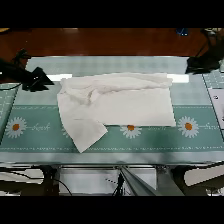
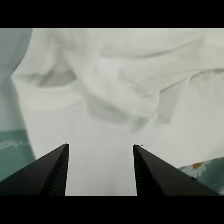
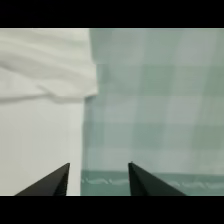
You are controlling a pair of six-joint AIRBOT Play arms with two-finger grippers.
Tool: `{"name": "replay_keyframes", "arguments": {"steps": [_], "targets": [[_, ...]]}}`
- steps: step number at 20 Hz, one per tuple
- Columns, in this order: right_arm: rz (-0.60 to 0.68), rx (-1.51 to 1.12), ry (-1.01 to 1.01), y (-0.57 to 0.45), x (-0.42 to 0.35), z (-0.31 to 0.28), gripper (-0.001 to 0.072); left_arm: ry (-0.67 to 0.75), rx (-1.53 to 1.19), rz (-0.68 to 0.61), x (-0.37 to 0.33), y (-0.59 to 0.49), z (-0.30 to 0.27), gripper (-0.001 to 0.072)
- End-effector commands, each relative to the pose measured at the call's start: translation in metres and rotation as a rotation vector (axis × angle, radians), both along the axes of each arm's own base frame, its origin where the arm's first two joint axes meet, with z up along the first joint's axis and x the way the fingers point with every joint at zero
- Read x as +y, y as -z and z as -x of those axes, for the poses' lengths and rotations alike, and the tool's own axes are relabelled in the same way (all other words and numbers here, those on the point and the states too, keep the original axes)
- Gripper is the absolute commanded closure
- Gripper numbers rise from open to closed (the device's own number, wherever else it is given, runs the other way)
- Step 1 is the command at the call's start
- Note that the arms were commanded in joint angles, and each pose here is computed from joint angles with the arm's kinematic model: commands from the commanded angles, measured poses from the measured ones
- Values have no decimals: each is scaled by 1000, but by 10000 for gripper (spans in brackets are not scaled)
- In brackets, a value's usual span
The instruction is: Fold the shirts.
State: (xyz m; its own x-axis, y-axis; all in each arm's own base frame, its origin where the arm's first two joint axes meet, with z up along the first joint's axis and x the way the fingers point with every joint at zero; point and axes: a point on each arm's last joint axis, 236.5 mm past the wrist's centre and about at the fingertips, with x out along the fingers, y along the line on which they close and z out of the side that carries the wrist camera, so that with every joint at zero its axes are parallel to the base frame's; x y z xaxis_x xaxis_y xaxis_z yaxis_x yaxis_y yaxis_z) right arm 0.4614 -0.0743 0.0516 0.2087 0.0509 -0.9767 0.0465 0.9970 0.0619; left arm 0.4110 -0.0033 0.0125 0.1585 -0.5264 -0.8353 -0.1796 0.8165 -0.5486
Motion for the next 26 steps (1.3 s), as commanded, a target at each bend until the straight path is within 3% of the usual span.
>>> {"name": "replay_keyframes", "arguments": {"steps": [1,4,8,13,17,18,19,20,23,26], "targets": [[-48,134,62,-21,-29,63,209,-27,142,-42,33,4,62,236],[-234,141,119,-12,-26,86,162,-68,245,12,21,42,117,111],[-344,104,167,12,-17,101,162,-47,327,107,-14,85,158,111],[-352,103,175,32,-10,111,162,-98,196,105,-40,104,125,111],[-371,104,176,34,-6,111,162,-26,210,90,-68,121,124,118],[-375,103,176,34,-5,111,162,-6,229,90,-75,126,127,231],[-378,107,174,33,-4,112,162,7,248,93,-79,131,131,523],[-378,114,168,34,-4,114,162,15,260,96,-81,133,133,679],[-292,175,186,47,-30,139,162,6,250,100,-77,127,131,679],[-407,165,324,71,-29,165,133,18,201,96,-72,116,127,679]]}}
